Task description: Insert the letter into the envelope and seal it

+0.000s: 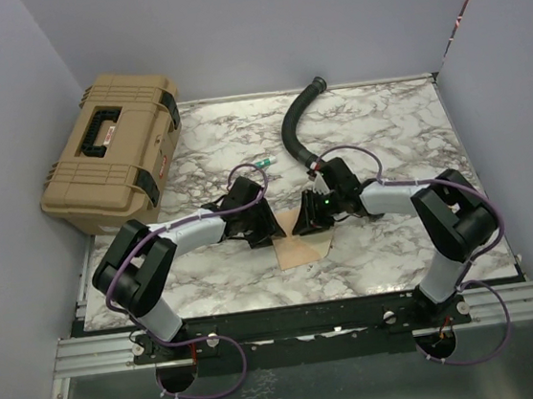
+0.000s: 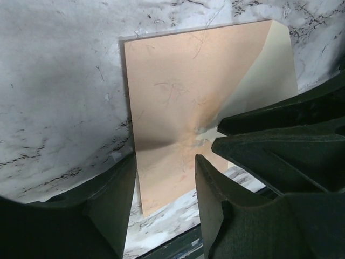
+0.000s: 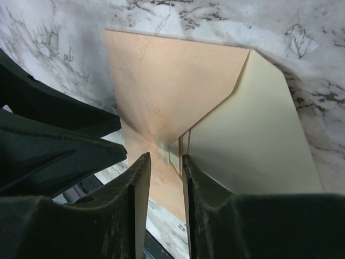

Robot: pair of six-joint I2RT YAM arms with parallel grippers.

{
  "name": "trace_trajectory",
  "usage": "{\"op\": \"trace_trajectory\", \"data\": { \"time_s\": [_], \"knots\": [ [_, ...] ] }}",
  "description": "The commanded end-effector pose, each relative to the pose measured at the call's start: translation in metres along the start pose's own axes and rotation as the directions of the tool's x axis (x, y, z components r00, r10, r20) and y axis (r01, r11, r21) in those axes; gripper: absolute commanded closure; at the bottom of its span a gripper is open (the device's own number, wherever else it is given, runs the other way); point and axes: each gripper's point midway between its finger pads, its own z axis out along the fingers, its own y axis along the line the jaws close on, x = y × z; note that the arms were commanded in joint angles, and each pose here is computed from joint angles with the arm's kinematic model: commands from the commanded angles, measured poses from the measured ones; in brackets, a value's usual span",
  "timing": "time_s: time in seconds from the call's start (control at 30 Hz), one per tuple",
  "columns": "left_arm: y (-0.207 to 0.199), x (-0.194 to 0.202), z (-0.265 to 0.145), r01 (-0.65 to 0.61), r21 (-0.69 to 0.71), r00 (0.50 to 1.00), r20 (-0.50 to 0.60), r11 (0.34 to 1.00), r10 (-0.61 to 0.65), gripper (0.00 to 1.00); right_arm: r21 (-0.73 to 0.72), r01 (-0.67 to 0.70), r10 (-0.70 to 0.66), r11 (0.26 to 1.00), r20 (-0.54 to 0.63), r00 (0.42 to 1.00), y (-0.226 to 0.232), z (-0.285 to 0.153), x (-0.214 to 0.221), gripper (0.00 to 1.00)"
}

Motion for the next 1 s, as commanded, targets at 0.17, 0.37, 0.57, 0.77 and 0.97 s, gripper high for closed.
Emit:
{"op": "trace_trajectory", "data": {
  "time_s": [0.17,0.37,0.57,0.77,0.97],
  "knots": [
    [0.016,-0.026,-0.030,-0.061,-0.124,0.980,0.179,0.990,0.083,0.48,0.131,0.096,-0.124,0.987,0.231,0.965,0.022,-0.063,-0.041,0.57],
    [0.009,-0.071,-0.071,-0.087,-0.186,0.899,0.409,0.979,0.158,0.31,0.285,0.113,-0.208,0.952,0.327,0.922,0.008,-0.090,-0.062,0.47],
    [-0.022,-0.134,-0.089,-0.273,-0.329,0.766,0.494,0.904,0.411,0.13,0.357,0.137,-0.271,0.924,0.359,0.893,0.010,-0.108,-0.082,0.46],
    [-0.053,-0.204,-0.069,-0.483,-0.487,0.623,0.394,0.728,0.676,0.11,0.373,0.163,-0.304,0.914,0.360,0.882,0.012,-0.117,-0.086,0.46],
    [-0.060,-0.239,-0.021,-0.640,-0.448,0.566,0.275,0.625,0.777,0.16,0.365,0.192,-0.333,0.911,0.378,0.864,0.018,-0.131,-0.093,0.44]
  ]
}}
